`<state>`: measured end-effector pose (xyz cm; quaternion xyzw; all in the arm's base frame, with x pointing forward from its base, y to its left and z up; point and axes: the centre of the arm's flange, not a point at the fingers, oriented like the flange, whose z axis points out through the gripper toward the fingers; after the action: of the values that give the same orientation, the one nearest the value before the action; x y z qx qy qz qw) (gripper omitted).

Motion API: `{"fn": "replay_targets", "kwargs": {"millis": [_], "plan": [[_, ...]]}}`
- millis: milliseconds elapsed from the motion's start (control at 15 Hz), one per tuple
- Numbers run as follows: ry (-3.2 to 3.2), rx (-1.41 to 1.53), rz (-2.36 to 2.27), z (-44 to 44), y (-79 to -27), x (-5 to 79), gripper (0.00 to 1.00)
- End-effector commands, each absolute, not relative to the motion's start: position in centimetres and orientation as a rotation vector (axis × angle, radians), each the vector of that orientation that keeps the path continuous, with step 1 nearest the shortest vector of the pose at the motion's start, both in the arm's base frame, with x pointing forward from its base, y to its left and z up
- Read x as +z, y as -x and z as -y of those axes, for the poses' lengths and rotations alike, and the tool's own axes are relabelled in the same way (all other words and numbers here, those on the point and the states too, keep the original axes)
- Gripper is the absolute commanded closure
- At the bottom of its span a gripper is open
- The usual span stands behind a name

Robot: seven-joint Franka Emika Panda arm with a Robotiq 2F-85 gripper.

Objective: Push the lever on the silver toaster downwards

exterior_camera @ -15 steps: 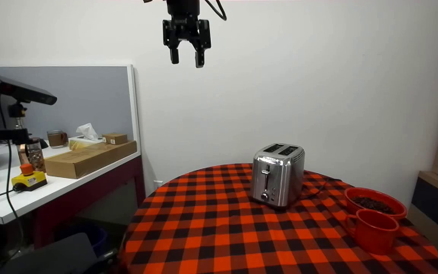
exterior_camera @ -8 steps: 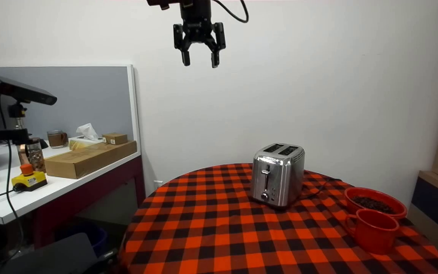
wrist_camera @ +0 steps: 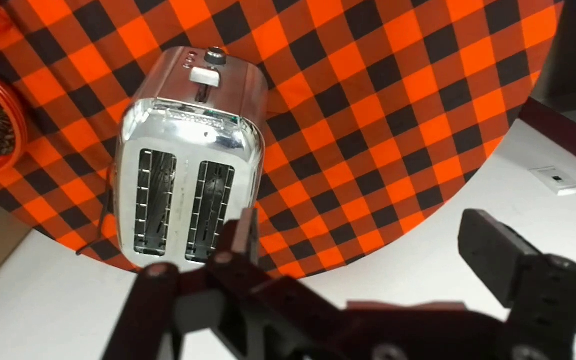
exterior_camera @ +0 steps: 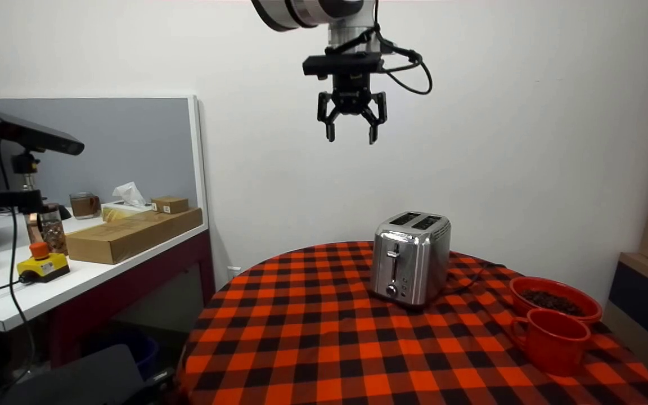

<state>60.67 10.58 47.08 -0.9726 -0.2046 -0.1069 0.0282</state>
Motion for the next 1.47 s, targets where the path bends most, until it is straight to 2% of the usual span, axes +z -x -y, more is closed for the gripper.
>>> {"fn": "replay_targets", "kwargs": {"millis": [0,67,133,200,267,733,867,1400], "plan": [[3.041,-0.280,0.628,-10.6,-66.1,44.4,0.00],[3.053,-0.263,0.616,-10.5,-66.5,43.2,0.00],[3.061,-0.251,0.613,-10.4,-67.1,42.4,0.10],[3.070,-0.238,0.604,-10.3,-67.3,41.7,0.26],[3.079,-0.226,0.590,-10.2,-67.6,40.9,0.32],[3.181,-0.121,0.417,-7.6,-67.9,34.4,0.87],[3.203,-0.109,0.363,-7.0,-68.2,32.7,0.99],[3.274,-0.104,0.358,-6.1,-69.0,27.6,1.00]]}}
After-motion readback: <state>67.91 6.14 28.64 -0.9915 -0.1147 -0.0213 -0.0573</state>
